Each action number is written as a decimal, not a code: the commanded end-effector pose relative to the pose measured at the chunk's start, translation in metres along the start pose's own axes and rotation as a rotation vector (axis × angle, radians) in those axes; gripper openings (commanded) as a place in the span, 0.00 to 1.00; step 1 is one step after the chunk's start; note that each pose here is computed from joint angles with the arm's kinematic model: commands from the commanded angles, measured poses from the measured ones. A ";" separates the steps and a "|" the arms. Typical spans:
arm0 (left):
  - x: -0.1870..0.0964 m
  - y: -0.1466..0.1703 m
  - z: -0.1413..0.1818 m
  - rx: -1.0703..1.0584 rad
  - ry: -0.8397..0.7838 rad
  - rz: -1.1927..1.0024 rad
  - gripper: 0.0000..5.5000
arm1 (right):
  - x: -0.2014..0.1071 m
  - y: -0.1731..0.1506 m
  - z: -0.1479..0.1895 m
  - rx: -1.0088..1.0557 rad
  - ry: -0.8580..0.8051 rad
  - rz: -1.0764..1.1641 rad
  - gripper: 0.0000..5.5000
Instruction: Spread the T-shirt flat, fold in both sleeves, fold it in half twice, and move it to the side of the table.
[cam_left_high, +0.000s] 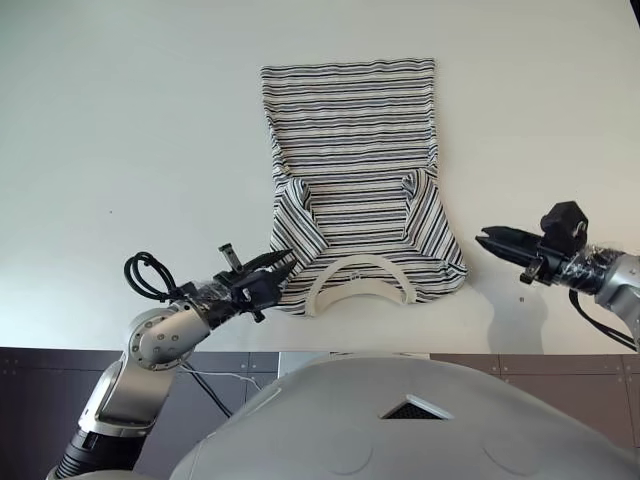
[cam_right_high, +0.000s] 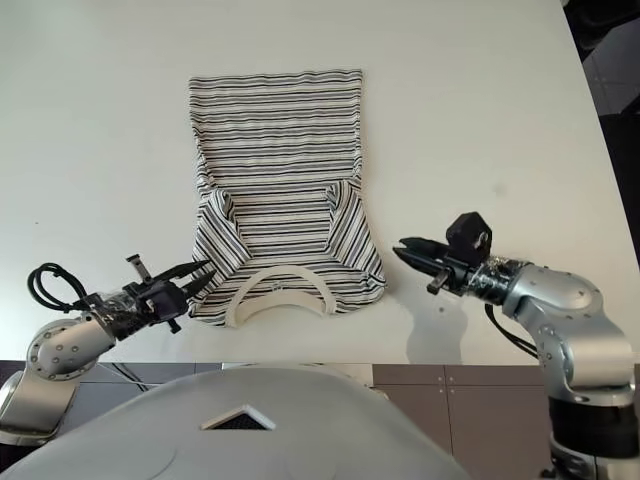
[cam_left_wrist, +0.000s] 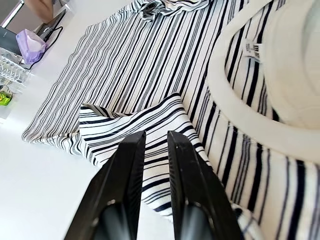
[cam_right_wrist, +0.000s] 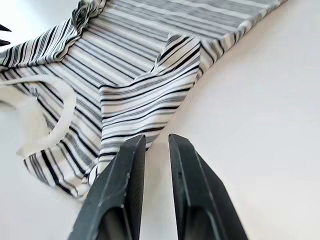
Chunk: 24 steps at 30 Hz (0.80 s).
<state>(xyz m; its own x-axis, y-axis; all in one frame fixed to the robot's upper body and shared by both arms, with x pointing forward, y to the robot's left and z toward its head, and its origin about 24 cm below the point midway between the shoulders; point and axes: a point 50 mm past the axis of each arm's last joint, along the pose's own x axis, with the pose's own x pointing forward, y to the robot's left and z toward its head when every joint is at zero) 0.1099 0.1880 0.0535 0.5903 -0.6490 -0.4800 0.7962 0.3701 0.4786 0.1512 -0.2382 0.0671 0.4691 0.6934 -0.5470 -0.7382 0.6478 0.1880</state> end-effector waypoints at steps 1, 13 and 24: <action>-0.028 -0.002 -0.006 0.094 0.009 -0.051 0.15 | -0.009 0.007 -0.018 -0.084 0.083 0.024 0.15; -0.071 -0.016 -0.053 0.372 0.068 -0.300 0.41 | -0.015 0.004 -0.030 -0.182 0.097 -0.084 0.23; -0.030 -0.030 -0.059 0.482 0.025 -0.308 0.49 | -0.003 -0.002 -0.016 -0.222 0.069 -0.052 0.23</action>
<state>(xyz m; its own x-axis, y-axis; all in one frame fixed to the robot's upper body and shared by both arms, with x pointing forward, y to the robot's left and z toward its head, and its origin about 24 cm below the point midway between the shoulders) 0.0841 0.2315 0.0322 0.4138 -0.7377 -0.5335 0.7155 -0.0988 0.6915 0.1399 -0.2483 0.0540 0.4838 0.6330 -0.6043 -0.8016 0.5977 -0.0157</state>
